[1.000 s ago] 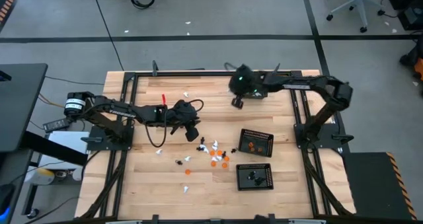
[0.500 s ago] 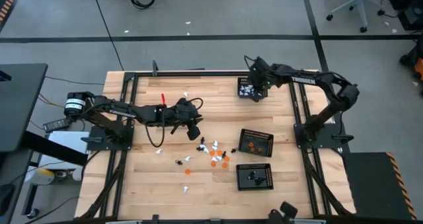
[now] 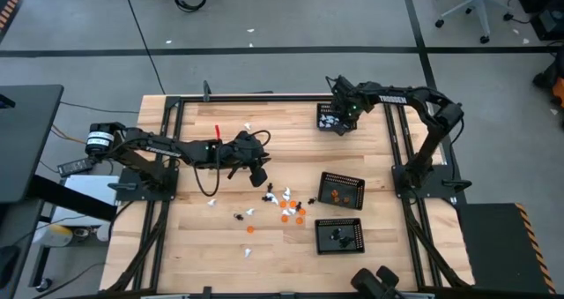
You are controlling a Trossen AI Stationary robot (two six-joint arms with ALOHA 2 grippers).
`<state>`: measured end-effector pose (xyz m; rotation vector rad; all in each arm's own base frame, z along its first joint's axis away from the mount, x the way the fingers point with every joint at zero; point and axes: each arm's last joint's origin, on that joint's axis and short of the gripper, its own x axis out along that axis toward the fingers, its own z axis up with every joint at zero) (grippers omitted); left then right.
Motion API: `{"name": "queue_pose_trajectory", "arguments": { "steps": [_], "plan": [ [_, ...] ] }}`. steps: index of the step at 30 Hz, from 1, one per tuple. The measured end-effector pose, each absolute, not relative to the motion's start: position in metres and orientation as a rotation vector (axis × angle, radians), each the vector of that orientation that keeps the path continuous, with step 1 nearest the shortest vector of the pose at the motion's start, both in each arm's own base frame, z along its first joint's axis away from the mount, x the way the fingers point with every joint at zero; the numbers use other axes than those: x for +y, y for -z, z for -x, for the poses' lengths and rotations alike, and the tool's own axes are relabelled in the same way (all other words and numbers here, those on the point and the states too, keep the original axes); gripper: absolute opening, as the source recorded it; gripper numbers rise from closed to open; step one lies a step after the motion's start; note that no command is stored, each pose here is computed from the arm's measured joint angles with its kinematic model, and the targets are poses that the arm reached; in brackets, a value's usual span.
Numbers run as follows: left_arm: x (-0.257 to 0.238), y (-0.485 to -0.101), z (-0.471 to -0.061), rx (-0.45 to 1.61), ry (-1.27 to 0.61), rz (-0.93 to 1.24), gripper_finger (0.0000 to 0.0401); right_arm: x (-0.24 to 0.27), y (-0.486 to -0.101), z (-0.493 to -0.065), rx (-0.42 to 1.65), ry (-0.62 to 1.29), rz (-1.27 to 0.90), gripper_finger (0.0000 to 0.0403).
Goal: Sort Halloween decoration
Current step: Put the white ghost toy into the top black bin
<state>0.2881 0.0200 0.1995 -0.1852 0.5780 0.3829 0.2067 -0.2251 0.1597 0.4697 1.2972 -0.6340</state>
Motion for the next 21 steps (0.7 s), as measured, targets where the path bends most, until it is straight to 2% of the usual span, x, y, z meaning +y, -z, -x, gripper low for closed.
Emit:
{"name": "queue_pose_trajectory", "arguments": {
  "steps": [8, 15, 21],
  "plan": [
    [0.020, -0.200, -0.288, 0.577, -0.385, 0.191, 0.0079, -0.227, -0.163, -0.205, 1.291, 0.609, -0.535, 0.0070],
    [0.020, -0.200, -0.288, 0.564, -0.405, 0.259, 0.0079, -0.236, -0.198, -0.209, 1.303, 0.564, -0.573, 0.0099],
    [0.020, -0.199, -0.288, 0.532, -0.452, 0.416, 0.0079, -0.235, -0.238, -0.223, 1.088, 0.502, -0.539, 0.0098]
  ]
}}
